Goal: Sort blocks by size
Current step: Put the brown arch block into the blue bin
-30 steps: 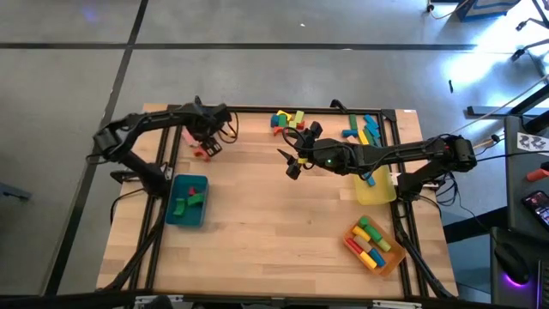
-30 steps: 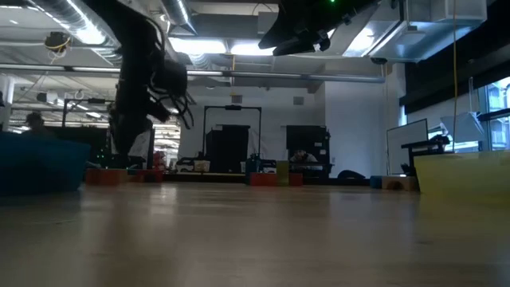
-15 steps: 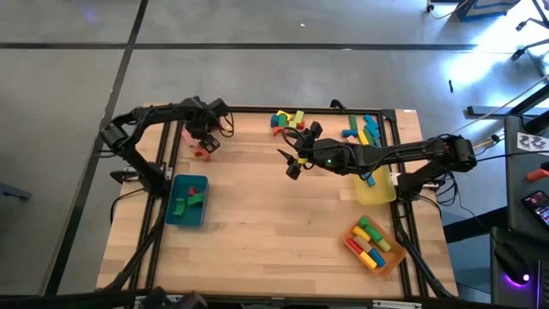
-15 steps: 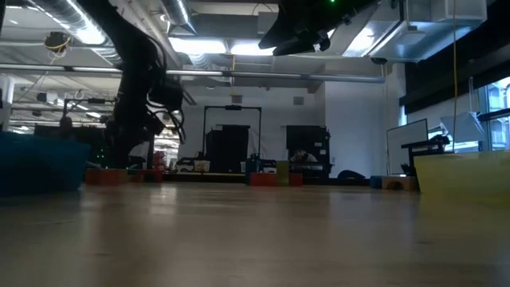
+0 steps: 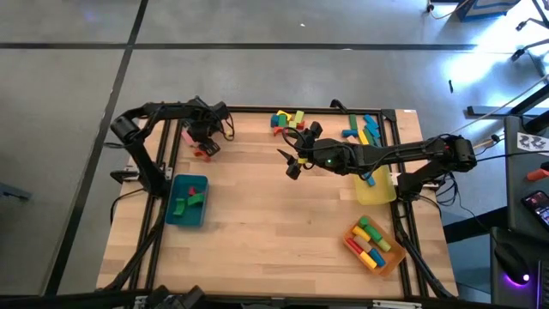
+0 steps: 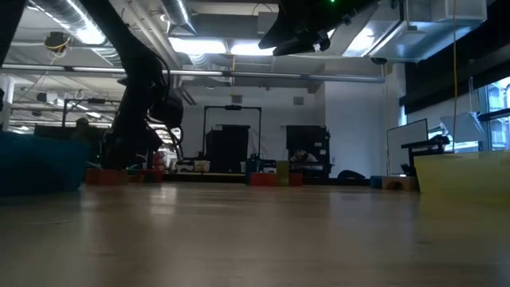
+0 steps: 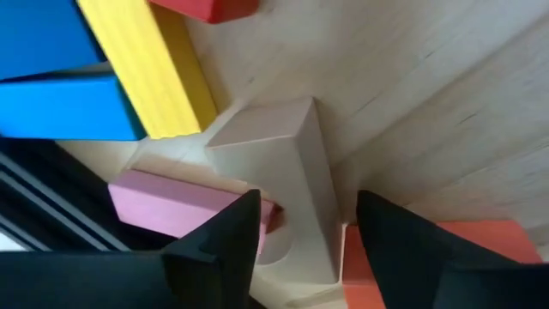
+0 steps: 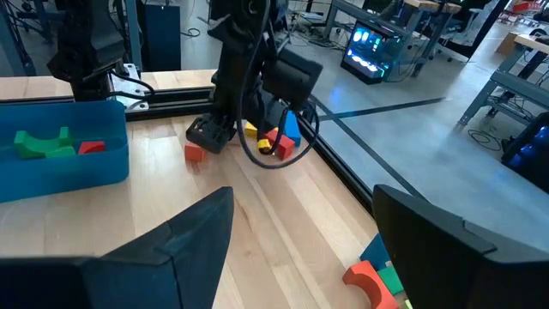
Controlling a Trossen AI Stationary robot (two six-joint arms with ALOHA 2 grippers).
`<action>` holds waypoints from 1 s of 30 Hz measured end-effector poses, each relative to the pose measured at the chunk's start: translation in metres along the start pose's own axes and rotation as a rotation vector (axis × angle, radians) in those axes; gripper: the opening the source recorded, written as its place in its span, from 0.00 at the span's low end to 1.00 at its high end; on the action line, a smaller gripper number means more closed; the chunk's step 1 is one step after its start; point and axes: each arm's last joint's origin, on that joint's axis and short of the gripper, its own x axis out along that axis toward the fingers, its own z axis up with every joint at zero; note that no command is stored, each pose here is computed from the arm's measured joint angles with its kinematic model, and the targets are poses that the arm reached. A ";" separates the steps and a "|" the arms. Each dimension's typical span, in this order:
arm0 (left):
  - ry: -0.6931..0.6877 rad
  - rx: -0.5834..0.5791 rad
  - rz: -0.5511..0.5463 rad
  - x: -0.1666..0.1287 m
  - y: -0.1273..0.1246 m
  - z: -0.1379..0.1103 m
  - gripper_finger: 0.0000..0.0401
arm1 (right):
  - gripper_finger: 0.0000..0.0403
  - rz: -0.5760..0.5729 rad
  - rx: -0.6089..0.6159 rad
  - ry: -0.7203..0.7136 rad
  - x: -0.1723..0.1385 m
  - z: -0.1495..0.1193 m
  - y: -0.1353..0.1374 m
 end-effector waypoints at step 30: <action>-0.245 0.247 0.129 -0.089 -0.030 -0.039 0.11 | 0.70 0.001 -0.026 0.004 0.000 0.000 0.000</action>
